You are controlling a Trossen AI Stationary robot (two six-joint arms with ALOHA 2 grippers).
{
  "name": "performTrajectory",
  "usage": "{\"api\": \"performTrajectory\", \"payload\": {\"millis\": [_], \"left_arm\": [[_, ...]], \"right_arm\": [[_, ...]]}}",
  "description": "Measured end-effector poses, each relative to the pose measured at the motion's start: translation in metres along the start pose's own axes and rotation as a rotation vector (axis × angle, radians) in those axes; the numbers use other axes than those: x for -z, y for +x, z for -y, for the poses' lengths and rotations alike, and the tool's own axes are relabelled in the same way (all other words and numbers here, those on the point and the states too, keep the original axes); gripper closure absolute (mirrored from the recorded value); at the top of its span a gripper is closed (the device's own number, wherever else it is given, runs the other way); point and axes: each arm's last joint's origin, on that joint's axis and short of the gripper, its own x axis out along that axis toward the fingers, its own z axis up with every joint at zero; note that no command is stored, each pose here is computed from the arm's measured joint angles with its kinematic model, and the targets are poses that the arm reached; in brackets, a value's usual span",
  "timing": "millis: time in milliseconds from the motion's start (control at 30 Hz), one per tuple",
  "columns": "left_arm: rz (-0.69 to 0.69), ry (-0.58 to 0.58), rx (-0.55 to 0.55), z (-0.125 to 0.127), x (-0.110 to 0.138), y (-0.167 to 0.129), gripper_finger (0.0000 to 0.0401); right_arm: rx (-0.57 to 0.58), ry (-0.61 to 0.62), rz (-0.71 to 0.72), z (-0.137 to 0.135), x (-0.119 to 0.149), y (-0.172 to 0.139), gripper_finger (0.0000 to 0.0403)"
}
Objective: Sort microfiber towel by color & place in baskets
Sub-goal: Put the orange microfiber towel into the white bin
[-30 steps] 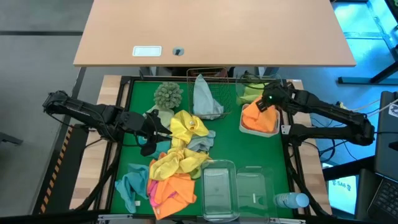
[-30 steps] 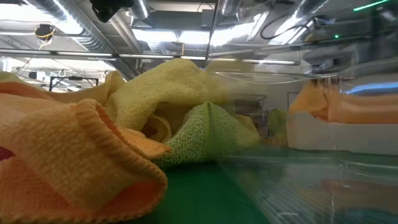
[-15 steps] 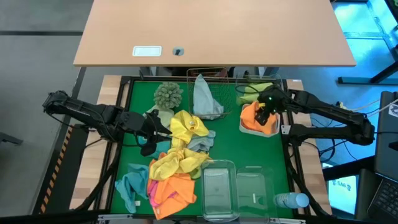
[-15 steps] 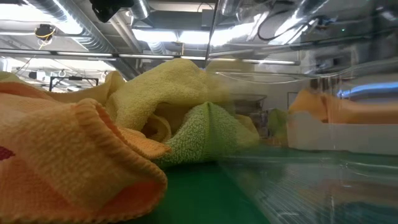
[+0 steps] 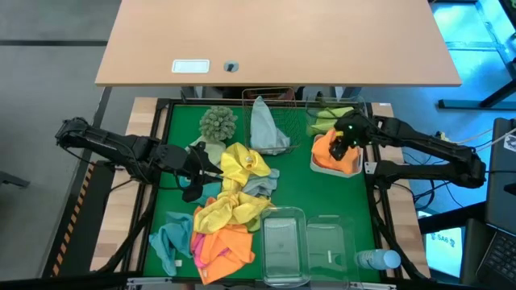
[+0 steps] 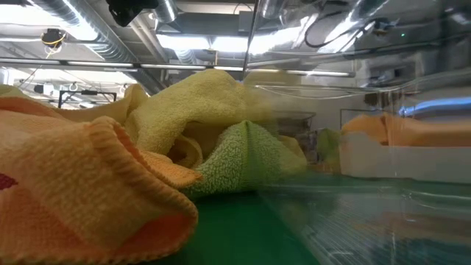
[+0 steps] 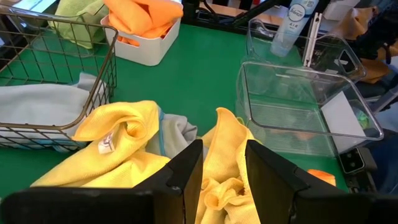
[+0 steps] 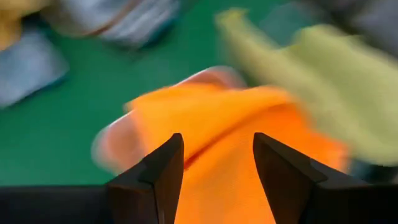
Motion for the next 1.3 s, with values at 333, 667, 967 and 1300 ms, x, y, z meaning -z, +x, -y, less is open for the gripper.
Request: {"api": "performTrajectory", "payload": {"millis": [333, 667, 967, 1300], "left_arm": [[0.002, 0.0, 0.001, 0.0, 0.0, 0.0, 0.0286], [0.003, -0.004, 0.001, 0.0, 0.0, 0.0, 0.0286], [0.003, -0.004, 0.001, 0.0, 0.0, 0.0, 0.0286], [0.003, -0.004, 0.001, 0.0, 0.0, 0.0, 0.0286]], "right_arm": [[0.276, 0.016, -0.026, 0.009, -0.009, 0.02, 0.021], [0.252, 0.113, -0.159, 0.041, -0.015, 0.04, 0.021], [0.165, 0.2, -0.187, 0.058, -0.015, 0.042, 0.021], [0.17, 0.204, -0.23, 0.065, -0.015, 0.05, 0.021]]}}
